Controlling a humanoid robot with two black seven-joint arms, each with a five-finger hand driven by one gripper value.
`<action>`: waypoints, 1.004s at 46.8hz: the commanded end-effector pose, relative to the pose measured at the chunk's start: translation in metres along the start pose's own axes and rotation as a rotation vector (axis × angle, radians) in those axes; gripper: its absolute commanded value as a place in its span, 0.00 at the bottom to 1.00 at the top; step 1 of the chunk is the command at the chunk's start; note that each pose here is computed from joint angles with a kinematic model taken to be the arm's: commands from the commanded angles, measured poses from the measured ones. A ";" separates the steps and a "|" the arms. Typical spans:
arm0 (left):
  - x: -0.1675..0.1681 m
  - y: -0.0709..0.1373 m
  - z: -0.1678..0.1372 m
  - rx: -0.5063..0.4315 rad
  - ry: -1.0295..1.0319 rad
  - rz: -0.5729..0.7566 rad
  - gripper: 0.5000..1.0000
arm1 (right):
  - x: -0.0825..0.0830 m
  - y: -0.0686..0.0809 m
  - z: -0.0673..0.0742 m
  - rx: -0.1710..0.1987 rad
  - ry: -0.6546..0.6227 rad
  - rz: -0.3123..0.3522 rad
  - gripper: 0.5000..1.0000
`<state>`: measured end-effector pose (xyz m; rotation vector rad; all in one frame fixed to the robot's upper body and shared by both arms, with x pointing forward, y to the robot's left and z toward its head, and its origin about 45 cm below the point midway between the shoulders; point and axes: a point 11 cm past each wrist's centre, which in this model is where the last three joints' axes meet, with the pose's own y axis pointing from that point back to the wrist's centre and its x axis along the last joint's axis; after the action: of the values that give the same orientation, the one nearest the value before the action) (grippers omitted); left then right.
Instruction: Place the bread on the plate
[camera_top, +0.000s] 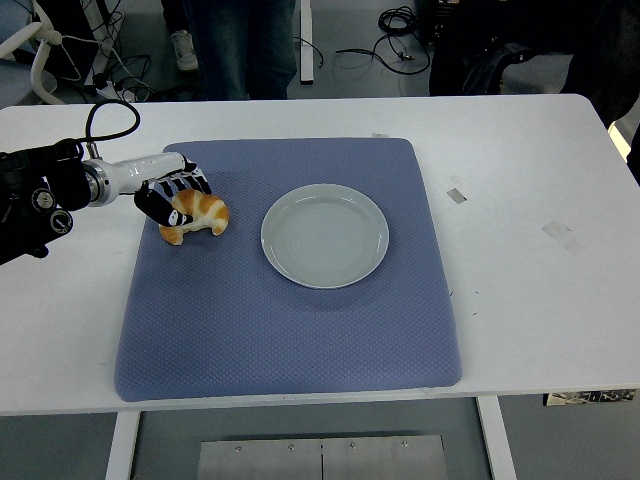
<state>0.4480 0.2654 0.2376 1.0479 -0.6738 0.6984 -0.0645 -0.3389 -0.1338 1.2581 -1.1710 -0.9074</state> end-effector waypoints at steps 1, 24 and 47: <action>0.000 0.000 -0.001 0.002 -0.002 0.000 0.30 | 0.000 0.000 0.000 0.000 0.000 0.000 1.00; 0.016 0.004 0.004 -0.010 0.033 0.024 0.27 | 0.000 0.000 0.000 0.001 0.000 0.000 1.00; 0.046 0.001 0.047 -0.103 0.119 0.052 0.27 | 0.000 0.000 0.000 0.000 0.000 0.000 1.00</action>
<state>0.4679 0.2404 0.2907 0.9055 -0.6335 0.7695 -0.0644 -0.3389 -0.1338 1.2586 -1.1714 -0.9071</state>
